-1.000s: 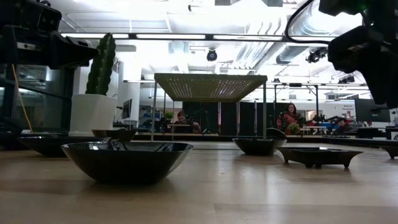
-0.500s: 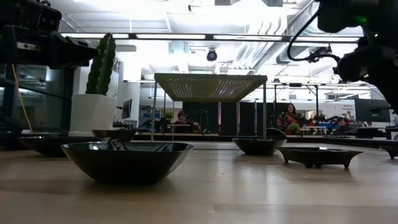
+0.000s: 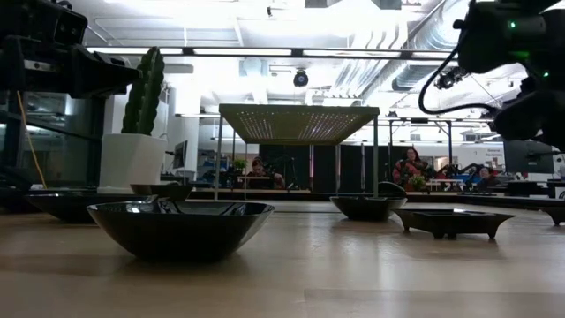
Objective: Pick & Place Mini shaped plates
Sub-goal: Stack the black square plate on top of the black square plate on the shelf
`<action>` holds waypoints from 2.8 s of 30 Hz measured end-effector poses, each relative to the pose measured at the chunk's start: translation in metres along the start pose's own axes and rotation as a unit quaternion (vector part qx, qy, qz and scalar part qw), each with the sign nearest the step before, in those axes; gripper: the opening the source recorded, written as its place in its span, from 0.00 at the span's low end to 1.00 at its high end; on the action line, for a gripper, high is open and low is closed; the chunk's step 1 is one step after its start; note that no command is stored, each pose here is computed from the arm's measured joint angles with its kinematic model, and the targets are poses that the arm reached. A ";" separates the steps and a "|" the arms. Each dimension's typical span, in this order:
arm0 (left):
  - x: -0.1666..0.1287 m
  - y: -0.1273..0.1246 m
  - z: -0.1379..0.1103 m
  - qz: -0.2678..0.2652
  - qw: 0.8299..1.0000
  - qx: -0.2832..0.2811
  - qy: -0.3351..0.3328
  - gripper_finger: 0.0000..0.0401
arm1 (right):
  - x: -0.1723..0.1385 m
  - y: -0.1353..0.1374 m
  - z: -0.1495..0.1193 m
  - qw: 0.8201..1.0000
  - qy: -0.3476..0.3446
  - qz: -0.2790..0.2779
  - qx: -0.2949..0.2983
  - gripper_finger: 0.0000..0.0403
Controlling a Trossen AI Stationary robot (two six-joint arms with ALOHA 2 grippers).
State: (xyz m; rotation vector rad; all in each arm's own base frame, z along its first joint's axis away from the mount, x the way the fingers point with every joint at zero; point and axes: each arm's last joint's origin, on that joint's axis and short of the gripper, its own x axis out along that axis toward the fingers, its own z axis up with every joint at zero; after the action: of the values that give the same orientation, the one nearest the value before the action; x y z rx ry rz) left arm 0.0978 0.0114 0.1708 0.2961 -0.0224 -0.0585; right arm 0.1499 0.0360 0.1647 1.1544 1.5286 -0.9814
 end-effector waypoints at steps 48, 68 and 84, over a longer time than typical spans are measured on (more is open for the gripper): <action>0.000 0.000 0.000 0.000 1.000 0.000 0.000 0.01 | 0.027 -0.003 0.006 0.999 -0.007 0.038 -0.014 0.14; 0.000 0.000 0.000 0.000 1.000 0.000 0.000 0.01 | 0.022 -0.001 0.005 0.998 -0.009 0.055 -0.018 0.02; 0.000 0.000 0.000 0.000 1.000 0.000 0.000 0.01 | 0.010 -0.003 0.002 0.994 -0.019 0.103 -0.024 0.00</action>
State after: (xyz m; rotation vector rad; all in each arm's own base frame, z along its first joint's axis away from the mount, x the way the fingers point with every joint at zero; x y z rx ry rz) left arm 0.0977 0.0114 0.1709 0.2963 -0.0231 -0.0585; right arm 0.1463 0.0350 0.1546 1.2250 1.3647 -0.8191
